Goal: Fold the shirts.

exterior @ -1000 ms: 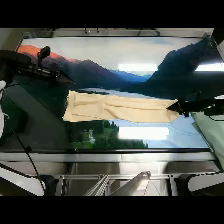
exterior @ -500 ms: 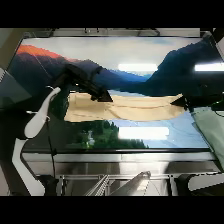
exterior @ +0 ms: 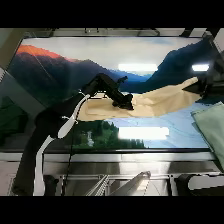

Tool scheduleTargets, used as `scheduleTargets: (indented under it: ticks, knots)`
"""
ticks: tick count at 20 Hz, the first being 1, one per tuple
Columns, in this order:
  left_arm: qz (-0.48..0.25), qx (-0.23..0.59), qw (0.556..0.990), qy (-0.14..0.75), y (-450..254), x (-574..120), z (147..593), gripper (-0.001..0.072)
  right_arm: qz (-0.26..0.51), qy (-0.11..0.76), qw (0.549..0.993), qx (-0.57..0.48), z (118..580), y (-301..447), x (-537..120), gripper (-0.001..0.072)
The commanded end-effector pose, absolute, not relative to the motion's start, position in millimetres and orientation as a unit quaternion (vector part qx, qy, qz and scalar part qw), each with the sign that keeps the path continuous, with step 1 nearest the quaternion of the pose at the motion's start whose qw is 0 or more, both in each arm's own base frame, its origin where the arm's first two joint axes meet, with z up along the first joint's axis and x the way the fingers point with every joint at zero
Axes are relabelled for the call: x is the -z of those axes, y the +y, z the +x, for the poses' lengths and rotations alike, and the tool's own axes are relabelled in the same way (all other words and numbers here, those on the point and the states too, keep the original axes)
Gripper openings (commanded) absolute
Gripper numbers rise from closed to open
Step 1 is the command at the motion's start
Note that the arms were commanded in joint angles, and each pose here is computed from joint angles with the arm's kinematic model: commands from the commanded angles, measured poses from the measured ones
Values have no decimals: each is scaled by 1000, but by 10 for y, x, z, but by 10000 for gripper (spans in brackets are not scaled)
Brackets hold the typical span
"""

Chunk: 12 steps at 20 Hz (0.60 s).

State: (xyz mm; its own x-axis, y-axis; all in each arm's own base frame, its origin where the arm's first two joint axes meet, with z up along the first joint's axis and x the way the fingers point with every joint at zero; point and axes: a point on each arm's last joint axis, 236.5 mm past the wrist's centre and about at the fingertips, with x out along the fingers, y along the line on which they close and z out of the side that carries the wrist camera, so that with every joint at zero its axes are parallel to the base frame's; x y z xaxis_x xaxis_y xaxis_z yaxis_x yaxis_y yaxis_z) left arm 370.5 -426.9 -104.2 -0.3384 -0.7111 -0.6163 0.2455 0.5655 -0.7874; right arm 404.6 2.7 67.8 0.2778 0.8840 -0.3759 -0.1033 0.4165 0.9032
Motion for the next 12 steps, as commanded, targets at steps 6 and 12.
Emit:
scheduleTargets:
  ticks: [6,12]
  knots:
    - [-194,536,527,631,-4126,-170,3761,12,384,489,650,-438,4025,1017,-1120,21]
    - [-157,527,634,543,-2516,-1700,3891,12,324,493,672,-448,4139,2788,-879,21]
